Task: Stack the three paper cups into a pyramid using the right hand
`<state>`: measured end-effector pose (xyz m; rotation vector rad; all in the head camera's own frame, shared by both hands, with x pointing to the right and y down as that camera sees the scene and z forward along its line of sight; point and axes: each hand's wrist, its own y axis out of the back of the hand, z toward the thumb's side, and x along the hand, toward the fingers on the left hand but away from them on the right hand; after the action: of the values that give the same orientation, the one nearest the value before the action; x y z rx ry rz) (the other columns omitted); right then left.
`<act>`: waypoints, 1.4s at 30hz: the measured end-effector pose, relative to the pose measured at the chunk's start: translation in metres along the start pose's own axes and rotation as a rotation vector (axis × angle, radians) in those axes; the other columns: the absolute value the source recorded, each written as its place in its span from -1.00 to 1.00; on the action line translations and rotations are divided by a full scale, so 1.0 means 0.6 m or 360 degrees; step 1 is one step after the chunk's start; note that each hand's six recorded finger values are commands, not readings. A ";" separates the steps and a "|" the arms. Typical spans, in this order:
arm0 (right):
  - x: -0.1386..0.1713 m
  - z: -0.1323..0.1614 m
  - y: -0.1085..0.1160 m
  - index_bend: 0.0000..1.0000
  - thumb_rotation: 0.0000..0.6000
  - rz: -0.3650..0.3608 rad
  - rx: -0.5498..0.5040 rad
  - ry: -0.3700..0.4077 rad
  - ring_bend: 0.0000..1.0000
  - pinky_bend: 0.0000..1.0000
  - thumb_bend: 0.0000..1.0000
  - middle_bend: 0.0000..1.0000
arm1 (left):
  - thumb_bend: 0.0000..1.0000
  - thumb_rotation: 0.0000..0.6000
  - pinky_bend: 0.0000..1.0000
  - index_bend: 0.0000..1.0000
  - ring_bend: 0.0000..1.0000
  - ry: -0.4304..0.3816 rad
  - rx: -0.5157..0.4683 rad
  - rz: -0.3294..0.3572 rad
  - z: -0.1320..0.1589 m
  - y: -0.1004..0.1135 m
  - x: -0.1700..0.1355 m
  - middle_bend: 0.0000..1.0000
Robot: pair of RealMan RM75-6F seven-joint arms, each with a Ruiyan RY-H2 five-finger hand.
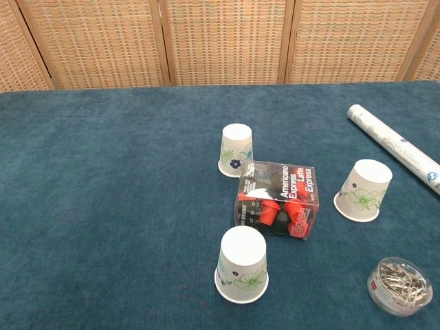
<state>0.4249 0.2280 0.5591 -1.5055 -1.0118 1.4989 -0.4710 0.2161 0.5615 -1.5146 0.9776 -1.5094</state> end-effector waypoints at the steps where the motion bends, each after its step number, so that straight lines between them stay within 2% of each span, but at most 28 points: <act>1: 0.000 0.000 -0.001 -1.00 1.00 0.0002 0.0001 0.0001 -1.00 -1.00 -1.00 -1.00 | -0.38 1.00 -1.00 -1.00 -1.00 0.0001 0.0002 0.0000 0.000 0.000 0.000 -1.00; 29: 0.001 0.006 -0.001 -1.00 1.00 0.0014 -0.0017 0.0026 -1.00 -1.00 -1.00 -1.00 | -0.38 1.00 -1.00 -1.00 -1.00 -0.0007 0.0020 0.0004 0.004 0.000 -0.003 -1.00; 36: -0.002 0.018 -0.001 -1.00 1.00 0.0019 -0.0078 0.0063 -1.00 -1.00 -1.00 -1.00 | -0.38 1.00 -1.00 -1.00 -1.00 0.0003 0.0015 0.0014 0.001 0.003 -0.004 -1.00; 42: -0.009 0.052 -0.003 -0.83 1.00 0.0052 -0.0140 0.0156 -1.00 -1.00 -1.00 -1.00 | -0.38 1.00 -1.00 -1.00 -1.00 0.0013 0.0010 0.0022 -0.002 0.006 -0.005 -1.00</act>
<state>0.3936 0.2234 0.5621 -1.6480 -1.0112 1.4044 -0.4720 0.2172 0.5570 -1.4957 0.9851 -1.5086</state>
